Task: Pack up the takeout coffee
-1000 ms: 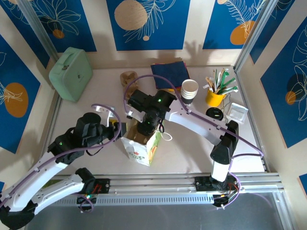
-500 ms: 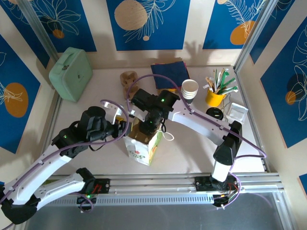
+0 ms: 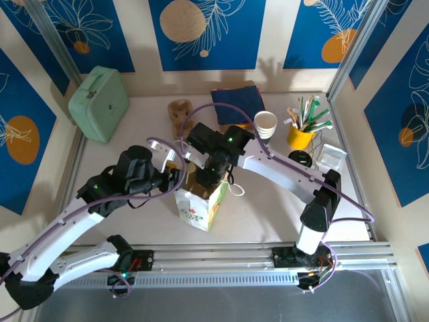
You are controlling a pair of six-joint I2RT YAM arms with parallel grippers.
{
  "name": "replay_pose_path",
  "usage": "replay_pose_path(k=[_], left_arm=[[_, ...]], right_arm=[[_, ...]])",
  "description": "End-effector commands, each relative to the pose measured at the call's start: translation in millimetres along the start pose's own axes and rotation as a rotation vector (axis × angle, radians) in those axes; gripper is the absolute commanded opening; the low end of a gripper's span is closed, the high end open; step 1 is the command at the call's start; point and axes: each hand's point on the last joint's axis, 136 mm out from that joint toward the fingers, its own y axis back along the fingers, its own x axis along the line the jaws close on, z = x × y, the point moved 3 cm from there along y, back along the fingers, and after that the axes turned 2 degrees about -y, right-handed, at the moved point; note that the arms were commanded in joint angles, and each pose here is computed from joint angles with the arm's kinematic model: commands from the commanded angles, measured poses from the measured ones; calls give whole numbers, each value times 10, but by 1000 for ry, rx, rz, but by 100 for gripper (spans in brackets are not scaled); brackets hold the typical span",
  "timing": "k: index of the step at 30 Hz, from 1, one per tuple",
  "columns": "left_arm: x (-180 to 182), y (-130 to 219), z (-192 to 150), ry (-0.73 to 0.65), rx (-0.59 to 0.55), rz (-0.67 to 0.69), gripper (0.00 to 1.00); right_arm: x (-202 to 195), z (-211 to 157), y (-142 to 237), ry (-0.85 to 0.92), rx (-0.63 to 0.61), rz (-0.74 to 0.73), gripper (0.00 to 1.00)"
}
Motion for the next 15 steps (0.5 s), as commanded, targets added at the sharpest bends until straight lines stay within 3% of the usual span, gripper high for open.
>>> replay_pose_path(k=[1,8,15], left_arm=[[51,59,105,-13,-39,52,44],[181,45,62,13,-56,131,32],[193,63,45,72,-110,120,24]], right_arm=[[55,-18,72,3,-26,51,39],[95,-7,-46,-4,-6,83,39],[88,-27,-169,-14,34,94,39]])
